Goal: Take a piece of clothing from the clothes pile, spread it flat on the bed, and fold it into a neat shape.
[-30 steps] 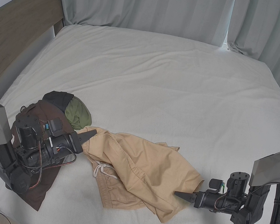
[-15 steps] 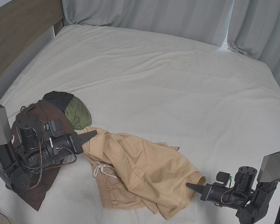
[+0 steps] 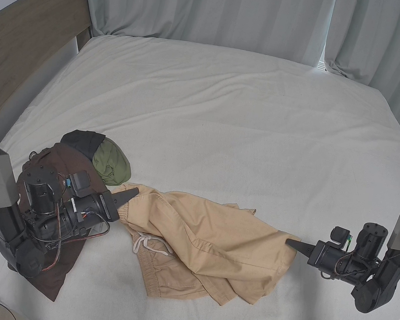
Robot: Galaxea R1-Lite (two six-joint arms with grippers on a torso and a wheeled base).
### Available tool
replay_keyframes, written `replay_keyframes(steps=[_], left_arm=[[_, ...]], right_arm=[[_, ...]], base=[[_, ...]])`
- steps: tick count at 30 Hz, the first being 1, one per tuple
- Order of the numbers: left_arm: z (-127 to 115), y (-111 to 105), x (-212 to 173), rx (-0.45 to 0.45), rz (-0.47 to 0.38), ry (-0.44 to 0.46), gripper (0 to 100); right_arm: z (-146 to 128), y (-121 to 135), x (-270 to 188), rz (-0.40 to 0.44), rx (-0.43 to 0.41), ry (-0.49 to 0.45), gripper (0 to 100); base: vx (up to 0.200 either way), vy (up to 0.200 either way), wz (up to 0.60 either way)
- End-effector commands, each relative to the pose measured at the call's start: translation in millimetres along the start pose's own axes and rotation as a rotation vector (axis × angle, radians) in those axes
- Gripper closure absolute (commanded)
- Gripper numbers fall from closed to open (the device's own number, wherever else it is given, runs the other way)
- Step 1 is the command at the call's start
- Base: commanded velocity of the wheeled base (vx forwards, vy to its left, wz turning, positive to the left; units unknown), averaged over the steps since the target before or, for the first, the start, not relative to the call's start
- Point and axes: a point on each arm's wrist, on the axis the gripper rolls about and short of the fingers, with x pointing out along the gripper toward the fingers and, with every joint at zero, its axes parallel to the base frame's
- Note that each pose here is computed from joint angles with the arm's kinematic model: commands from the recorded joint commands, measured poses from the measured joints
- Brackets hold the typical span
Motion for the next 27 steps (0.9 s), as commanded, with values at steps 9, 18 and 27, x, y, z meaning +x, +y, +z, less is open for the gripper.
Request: replay_keyframes(steps=[9,18,27], left_arm=[[0,1,0,-0.001,0.001,0.0,100],[1,1,0,0.0,0.0,-0.003,100],[1,1,0,0.0,0.0,-0.003,100]], right_arm=[[-29,12,12,0.036,-0.004,0.119,0],[-52,21,14,0.048,-0.025,0.209,0],[-75,26,10,0.054,-0.043,0.31,0]], base=[[0.0,0.0,0.0],[0.0,0.0,0.0],[0.0,0.0,0.0]])
